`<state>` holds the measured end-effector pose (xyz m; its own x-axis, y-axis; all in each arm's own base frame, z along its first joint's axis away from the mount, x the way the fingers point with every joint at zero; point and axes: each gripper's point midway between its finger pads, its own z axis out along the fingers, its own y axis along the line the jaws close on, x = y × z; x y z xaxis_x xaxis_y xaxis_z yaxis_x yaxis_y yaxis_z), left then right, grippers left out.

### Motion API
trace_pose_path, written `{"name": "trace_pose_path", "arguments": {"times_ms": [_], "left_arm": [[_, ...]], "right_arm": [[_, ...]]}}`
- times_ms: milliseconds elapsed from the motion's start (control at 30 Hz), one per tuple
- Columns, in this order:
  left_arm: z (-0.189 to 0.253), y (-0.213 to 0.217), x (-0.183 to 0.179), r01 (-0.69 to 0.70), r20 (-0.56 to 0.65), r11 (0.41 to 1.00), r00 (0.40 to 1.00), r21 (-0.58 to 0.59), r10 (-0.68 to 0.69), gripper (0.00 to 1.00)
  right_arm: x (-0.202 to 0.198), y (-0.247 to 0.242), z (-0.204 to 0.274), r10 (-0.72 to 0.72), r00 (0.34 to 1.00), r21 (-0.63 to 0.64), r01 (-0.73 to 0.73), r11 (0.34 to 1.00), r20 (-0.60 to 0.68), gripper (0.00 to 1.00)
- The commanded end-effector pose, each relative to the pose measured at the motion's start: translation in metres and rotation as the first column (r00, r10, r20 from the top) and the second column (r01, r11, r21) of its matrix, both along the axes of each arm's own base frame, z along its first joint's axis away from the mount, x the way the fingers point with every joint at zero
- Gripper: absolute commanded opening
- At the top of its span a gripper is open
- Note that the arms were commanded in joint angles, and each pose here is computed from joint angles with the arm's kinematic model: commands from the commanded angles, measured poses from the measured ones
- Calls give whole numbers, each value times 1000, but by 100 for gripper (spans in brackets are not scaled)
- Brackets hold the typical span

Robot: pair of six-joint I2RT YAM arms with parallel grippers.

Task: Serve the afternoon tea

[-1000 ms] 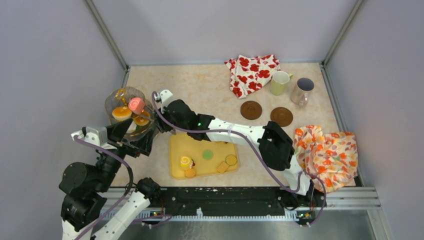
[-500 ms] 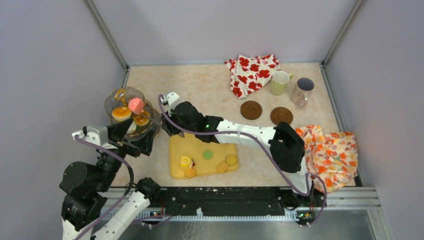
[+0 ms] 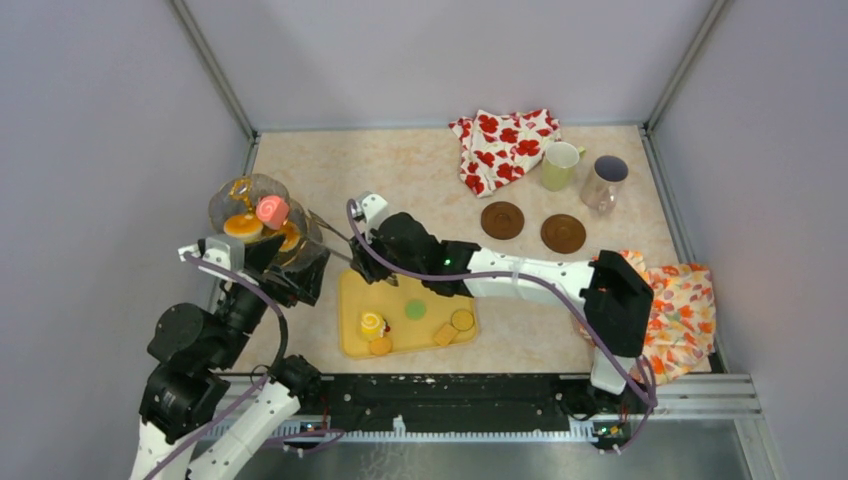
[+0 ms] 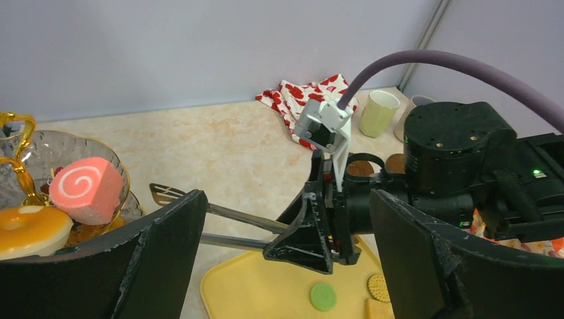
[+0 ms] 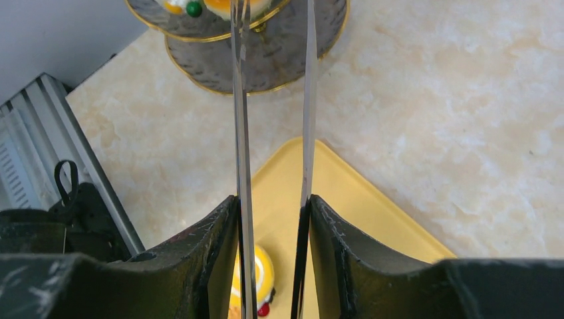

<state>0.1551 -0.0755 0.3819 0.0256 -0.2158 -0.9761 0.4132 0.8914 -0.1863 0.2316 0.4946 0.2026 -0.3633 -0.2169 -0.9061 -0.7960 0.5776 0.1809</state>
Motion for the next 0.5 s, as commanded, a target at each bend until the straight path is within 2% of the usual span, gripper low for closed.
{"name": "trace_pose_path", "arguments": {"times_ms": [0, 267, 467], "left_arm": [[8, -6, 7, 8, 29, 1000, 1000, -29, -8, 99], [-23, -15, 19, 17, -16, 1000, 1000, -1, -17, 99], [-63, -25, 32, 31, -68, 999, 997, 43, -28, 99]], "right_arm": [[-7, -29, 27, -35, 999, 36, 35, 999, -5, 41], [-30, -96, 17, -94, 994, -44, 92, 995, -52, 41], [-56, -139, -12, -102, 985, -110, 88, 990, -136, 41]]}}
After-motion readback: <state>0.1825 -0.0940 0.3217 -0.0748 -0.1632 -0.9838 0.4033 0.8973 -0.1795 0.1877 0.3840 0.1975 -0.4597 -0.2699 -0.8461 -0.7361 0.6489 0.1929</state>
